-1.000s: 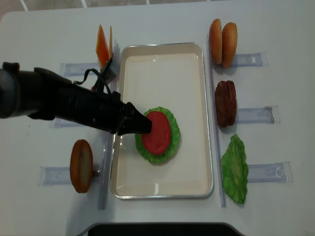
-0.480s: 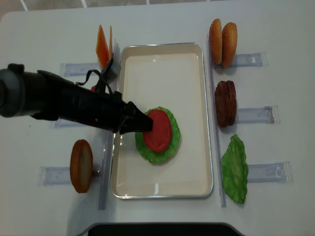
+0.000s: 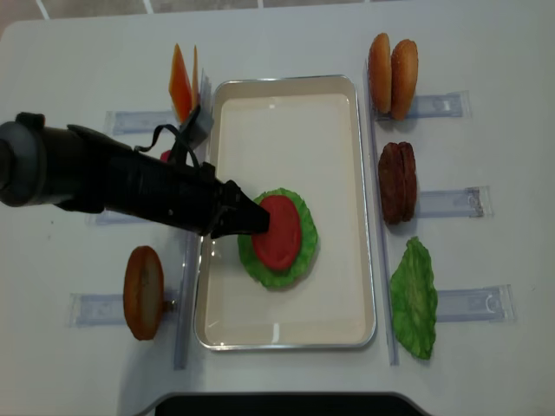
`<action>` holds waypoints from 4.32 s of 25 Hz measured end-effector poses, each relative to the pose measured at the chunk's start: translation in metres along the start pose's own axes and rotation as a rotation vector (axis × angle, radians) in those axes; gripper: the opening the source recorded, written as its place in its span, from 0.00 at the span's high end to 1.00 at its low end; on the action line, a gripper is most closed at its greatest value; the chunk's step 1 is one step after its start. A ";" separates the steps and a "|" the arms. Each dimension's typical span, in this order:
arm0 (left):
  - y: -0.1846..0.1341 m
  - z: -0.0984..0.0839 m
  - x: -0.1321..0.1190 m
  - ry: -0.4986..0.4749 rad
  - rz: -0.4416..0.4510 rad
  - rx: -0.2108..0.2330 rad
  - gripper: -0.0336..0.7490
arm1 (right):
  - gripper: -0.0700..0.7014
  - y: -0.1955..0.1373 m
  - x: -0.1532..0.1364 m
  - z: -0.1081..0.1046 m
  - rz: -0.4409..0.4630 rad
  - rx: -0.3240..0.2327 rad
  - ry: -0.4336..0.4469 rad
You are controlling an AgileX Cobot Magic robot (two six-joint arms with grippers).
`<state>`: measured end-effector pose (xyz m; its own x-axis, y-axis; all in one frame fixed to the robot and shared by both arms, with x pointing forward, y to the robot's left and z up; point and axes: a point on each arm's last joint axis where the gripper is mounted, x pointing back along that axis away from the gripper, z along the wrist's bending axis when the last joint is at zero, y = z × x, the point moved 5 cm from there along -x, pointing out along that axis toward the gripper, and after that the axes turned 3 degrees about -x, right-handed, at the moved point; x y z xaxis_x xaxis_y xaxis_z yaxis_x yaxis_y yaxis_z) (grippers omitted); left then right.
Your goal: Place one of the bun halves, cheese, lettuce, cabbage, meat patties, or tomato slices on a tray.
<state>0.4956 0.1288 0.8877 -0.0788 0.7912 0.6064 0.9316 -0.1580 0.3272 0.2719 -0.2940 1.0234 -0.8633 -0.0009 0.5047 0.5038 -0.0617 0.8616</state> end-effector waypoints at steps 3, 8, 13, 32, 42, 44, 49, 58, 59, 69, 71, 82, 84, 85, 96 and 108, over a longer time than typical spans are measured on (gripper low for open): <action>-0.002 0.003 0.000 0.025 0.014 0.026 0.64 | 0.55 0.000 0.000 0.000 0.000 0.000 0.000; -0.003 0.005 0.000 0.036 0.021 0.045 0.40 | 0.55 0.000 0.000 0.000 0.000 0.000 0.000; 0.001 0.008 0.002 0.070 0.029 0.065 0.36 | 0.55 0.000 0.000 0.000 0.000 0.000 0.000; 0.069 -0.013 0.031 0.188 0.068 0.047 0.35 | 0.55 0.000 0.000 0.000 0.000 0.000 0.000; 0.115 -0.030 0.084 0.441 0.138 -0.049 0.35 | 0.55 0.000 0.000 0.000 0.000 0.000 0.000; 0.114 -0.023 0.096 0.541 0.184 -0.048 0.35 | 0.55 0.000 0.000 0.000 0.000 0.000 0.000; 0.115 0.004 0.127 0.671 0.188 0.002 0.35 | 0.55 0.000 0.000 0.000 0.000 0.000 0.000; 0.106 0.069 0.208 0.869 0.113 0.187 0.35 | 0.55 0.000 0.000 0.000 0.000 0.000 0.000; 0.104 0.073 0.215 0.881 0.105 0.203 0.36 | 0.55 0.000 0.000 0.000 0.000 0.000 0.000; 0.101 0.062 0.236 0.940 0.067 0.181 0.41 | 0.55 0.000 0.000 0.000 0.000 0.000 0.000; 0.095 0.056 0.239 0.941 0.062 0.179 0.41 | 0.55 0.000 0.000 0.000 0.000 0.000 0.000; 0.024 -0.012 0.260 0.942 -0.046 0.135 0.42 | 0.55 0.000 0.000 0.000 0.000 0.000 0.000; 0.011 -0.026 0.263 0.930 -0.087 0.121 0.42 | 0.55 0.000 0.000 0.000 0.000 0.000 0.000; 0.004 -0.030 0.263 0.926 -0.097 0.117 0.42 | 0.55 0.000 0.000 0.000 0.000 0.000 0.000; -0.083 -0.065 0.255 0.926 -0.219 0.040 0.43 | 0.55 0.000 0.000 0.000 0.000 0.000 0.000; -0.163 -0.060 0.227 0.965 -0.448 -0.103 0.45 | 0.55 0.000 0.000 0.000 0.000 0.000 0.000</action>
<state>0.3051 0.2991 1.0155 -0.6962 -0.0056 0.7178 0.7170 -0.0535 0.6950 0.2719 -0.2940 1.0234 -0.8633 -0.0009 0.5047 0.5038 -0.0617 0.8616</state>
